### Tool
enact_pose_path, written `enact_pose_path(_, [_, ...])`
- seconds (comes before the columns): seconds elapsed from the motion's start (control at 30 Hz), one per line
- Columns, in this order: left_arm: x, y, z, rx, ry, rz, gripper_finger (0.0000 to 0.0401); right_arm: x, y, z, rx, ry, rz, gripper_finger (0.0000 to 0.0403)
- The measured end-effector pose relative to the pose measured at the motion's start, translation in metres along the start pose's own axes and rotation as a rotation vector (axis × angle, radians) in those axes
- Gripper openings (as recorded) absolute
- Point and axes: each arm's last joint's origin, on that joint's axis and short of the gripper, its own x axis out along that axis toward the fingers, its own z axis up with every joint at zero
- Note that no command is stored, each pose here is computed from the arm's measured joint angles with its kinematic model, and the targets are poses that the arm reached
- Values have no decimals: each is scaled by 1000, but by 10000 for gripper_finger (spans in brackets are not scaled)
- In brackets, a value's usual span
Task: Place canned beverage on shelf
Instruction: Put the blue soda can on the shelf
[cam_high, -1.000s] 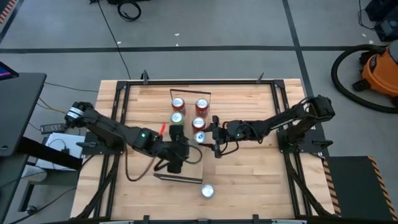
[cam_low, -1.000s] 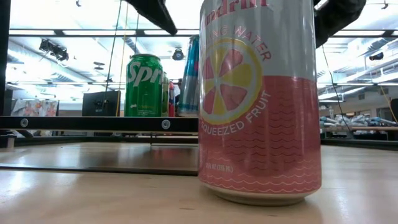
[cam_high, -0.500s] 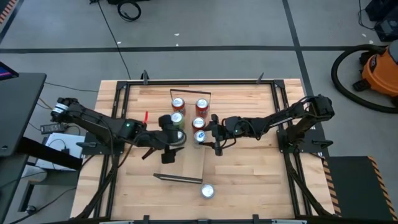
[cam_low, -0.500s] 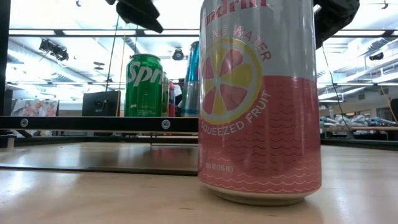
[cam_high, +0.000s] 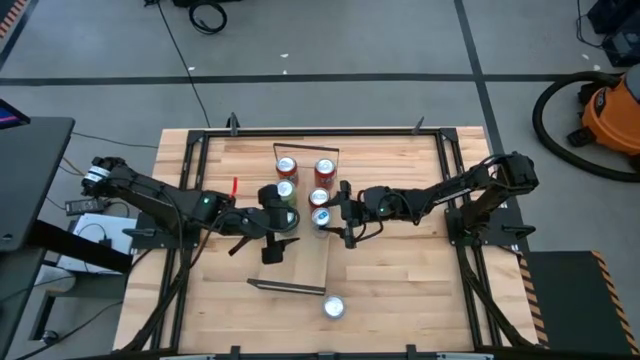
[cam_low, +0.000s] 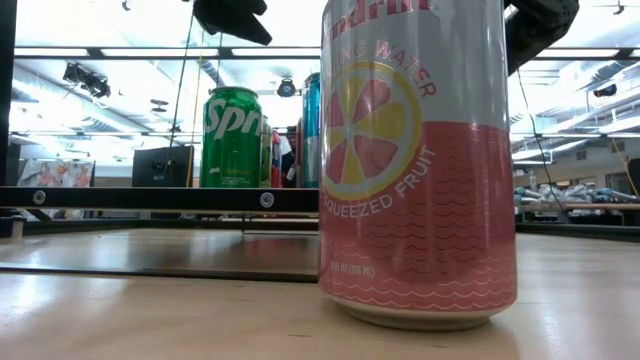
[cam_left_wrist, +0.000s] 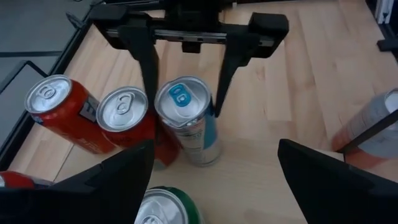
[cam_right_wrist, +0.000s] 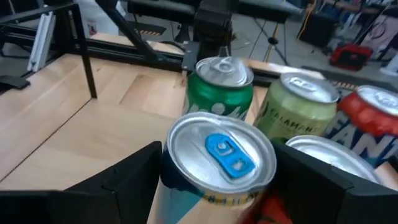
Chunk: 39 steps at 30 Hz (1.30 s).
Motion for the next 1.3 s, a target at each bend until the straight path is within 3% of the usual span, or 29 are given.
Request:
enact_pose_path(0.33, [0,-1,4,-31,-39,-13,352,0,-1,8,-14,-88,4,299])
enact_pose_path(0.5, [11,4,6,-89,-42,-14,352,-1,-3,16,-45,-172,-1,299])
enact_pose_path(0.7, [28,8,7,-98,-8,-50,352,-4,-7,24,-81,-167,-26,299])
enact_pose_path(0.9, [37,10,17,-19,35,-75,352,-27,-5,40,-98,-68,-58,299])
enact_pose_path(1.13, [55,23,15,65,107,-112,352,-62,11,40,-16,155,-125,299])
enact_pose_path(1.3, [63,29,17,126,80,-105,352,-76,30,42,57,196,-113,299])
